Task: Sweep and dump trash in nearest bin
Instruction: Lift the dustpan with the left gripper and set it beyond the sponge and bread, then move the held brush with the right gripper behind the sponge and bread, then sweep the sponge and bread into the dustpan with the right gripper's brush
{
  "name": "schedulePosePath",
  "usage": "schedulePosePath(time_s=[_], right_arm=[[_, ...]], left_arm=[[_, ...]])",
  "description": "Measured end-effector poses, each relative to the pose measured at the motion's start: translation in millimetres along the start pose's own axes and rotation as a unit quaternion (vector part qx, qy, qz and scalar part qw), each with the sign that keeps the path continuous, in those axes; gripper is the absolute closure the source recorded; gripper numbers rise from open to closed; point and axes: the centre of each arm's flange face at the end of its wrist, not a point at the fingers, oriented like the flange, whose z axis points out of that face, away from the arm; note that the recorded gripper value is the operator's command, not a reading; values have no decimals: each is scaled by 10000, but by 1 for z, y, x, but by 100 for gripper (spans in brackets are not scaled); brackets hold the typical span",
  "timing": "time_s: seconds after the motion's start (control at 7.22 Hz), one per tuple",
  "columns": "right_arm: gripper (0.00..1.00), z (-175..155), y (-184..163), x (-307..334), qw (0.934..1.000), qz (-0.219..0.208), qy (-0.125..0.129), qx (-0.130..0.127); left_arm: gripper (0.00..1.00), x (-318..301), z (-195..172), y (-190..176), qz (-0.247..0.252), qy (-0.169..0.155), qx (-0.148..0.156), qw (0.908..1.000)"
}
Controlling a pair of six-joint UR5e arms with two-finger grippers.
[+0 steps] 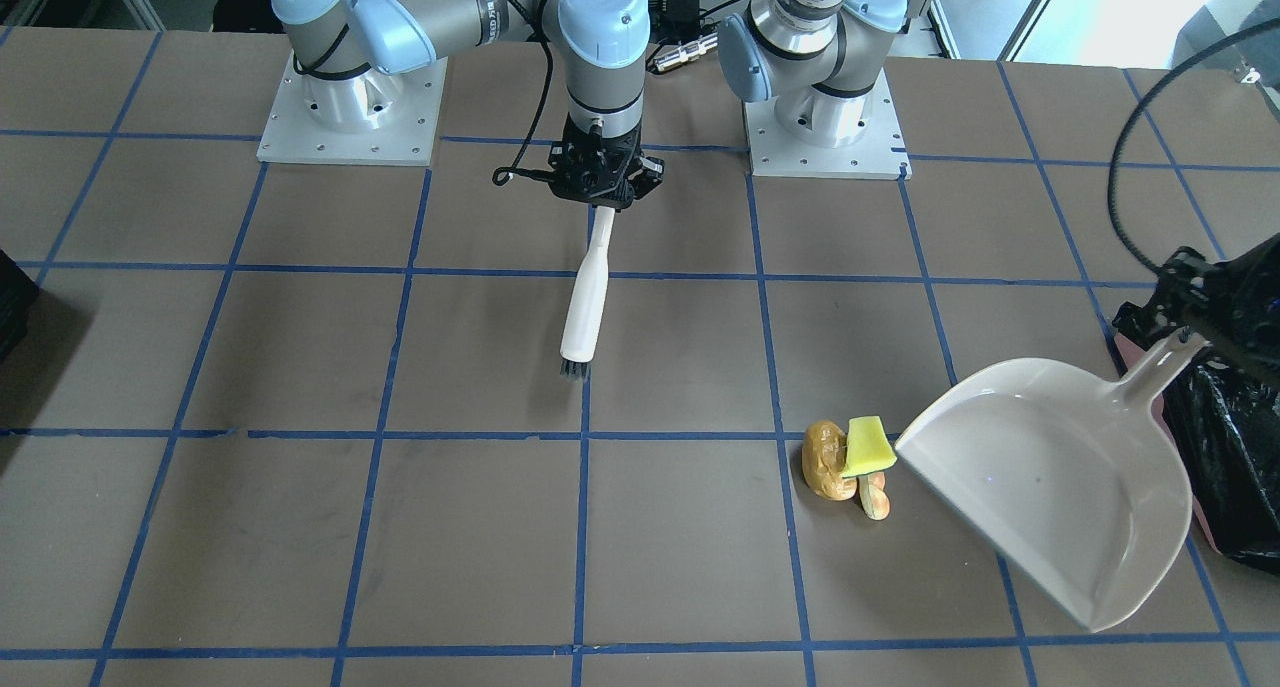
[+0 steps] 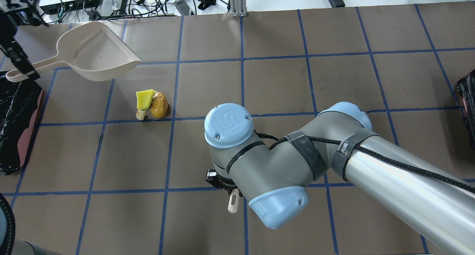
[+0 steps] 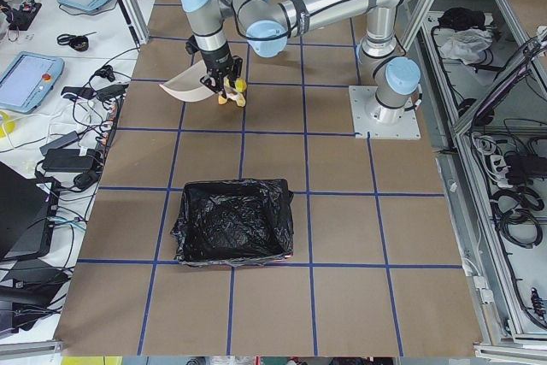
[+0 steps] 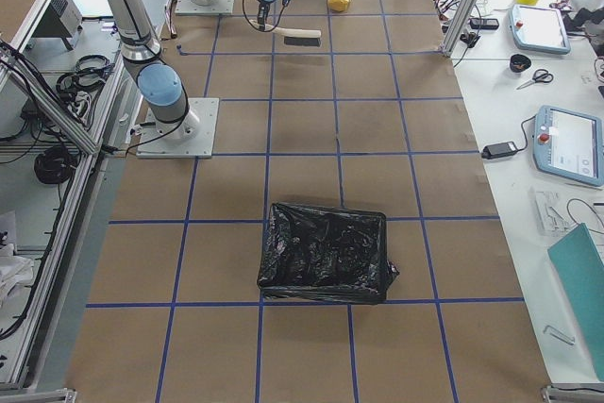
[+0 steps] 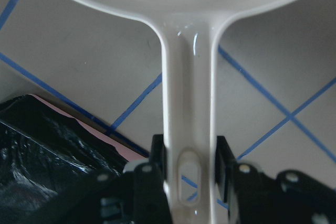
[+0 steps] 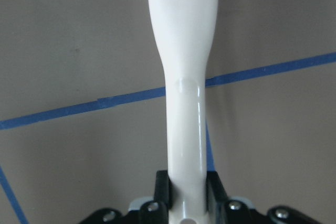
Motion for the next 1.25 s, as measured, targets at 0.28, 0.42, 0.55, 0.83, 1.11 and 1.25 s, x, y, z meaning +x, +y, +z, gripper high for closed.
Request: schedulePosePath(time_s=[0.28, 0.42, 0.55, 0.83, 1.11, 1.25], right_arm=[[100, 1, 9, -30, 9966, 722, -363, -171], [100, 2, 12, -54, 9926, 1107, -448, -195], [100, 4, 11, -81, 9877, 1473, -490, -173], [100, 6, 6, -156, 9778, 2005, -611, 59], [100, 13, -1, -223, 9739, 2132, -740, 258], [100, 18, -10, -246, 9729, 2148, -781, 348]], left_arm=[[100, -37, 48, 58, 1228, -463, -119, 9913], [100, -47, 72, 64, 1715, -747, -212, 9821], [100, -55, 93, 63, 1999, -873, -260, 9756], [100, -69, 135, 52, 2525, -751, -267, 9643], [100, -71, 150, 27, 3060, -667, -399, 9489], [100, -70, 153, 11, 3269, -669, -537, 9412]])
